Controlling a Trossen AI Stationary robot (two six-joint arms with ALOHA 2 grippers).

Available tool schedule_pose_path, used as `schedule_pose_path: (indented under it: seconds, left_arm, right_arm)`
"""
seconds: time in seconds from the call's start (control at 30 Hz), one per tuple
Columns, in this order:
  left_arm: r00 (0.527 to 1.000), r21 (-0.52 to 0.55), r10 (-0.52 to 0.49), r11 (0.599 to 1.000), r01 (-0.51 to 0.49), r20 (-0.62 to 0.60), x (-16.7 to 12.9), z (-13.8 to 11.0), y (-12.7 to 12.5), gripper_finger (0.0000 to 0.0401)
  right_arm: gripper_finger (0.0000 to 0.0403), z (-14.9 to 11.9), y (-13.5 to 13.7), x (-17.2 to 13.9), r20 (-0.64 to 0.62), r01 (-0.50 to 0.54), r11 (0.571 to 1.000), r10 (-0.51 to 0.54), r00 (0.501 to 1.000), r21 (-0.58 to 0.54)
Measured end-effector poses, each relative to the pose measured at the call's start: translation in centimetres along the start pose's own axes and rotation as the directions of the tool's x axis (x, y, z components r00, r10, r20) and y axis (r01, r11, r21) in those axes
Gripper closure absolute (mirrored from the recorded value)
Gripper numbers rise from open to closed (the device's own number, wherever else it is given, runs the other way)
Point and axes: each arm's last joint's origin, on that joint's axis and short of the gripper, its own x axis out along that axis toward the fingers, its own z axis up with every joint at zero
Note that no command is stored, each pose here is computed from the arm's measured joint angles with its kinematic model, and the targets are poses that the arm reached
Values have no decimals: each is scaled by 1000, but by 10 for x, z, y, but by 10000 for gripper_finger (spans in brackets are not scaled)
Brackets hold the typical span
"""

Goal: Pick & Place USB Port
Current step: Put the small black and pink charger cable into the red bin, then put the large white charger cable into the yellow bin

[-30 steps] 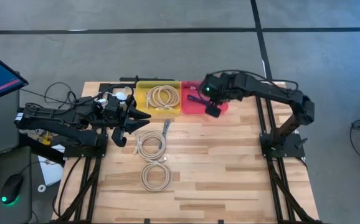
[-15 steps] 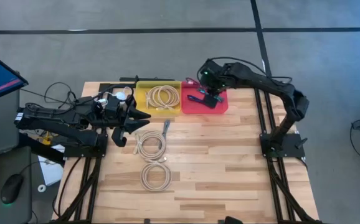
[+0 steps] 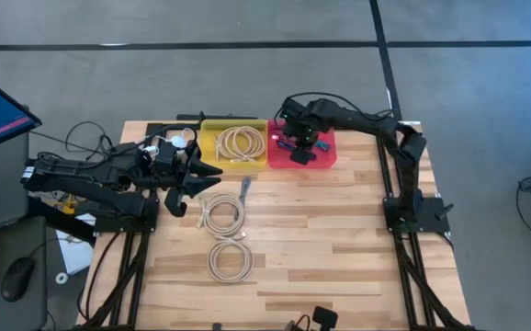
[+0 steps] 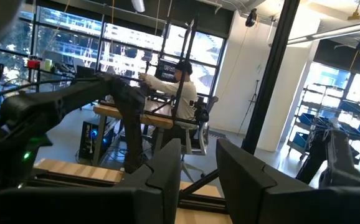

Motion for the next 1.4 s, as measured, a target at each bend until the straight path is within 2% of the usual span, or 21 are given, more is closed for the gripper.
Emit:
schedule_pose_path:
  seconds: [0.17,0.37,0.57,0.73,0.97,1.2,1.3,1.4]
  left_arm:
    - [1000,0,0,1000,0,0,0,0,0,299]
    - [1000,0,0,1000,0,0,0,0,0,299]
    - [1000,0,0,1000,0,0,0,0,0,299]
    - [1000,0,0,1000,0,0,0,0,0,299]
    - [1000,0,0,1000,0,0,0,0,0,299]
    - [1000,0,0,1000,0,0,0,0,0,299]
    - [1000,0,0,1000,0,0,0,0,0,299]
    - [1000,0,0,1000,0,0,0,0,0,299]
  right_arm:
    - [402,1,-6,24,-58,-18,1000,18,998,15]
    - [402,-1,-15,38,-94,-21,999,24,995,39]
    - [399,0,-21,34,-64,-10,998,13,998,54]
    - [348,-2,-21,34,-82,-9,994,18,996,110]
    - [293,-2,-18,33,-84,-11,995,20,996,100]
    - [282,-5,-11,24,-107,-24,998,29,994,54]
    - [286,-9,-5,11,-104,-71,997,73,992,22]
    - [290,-10,4,-11,-43,-100,995,100,994,3]
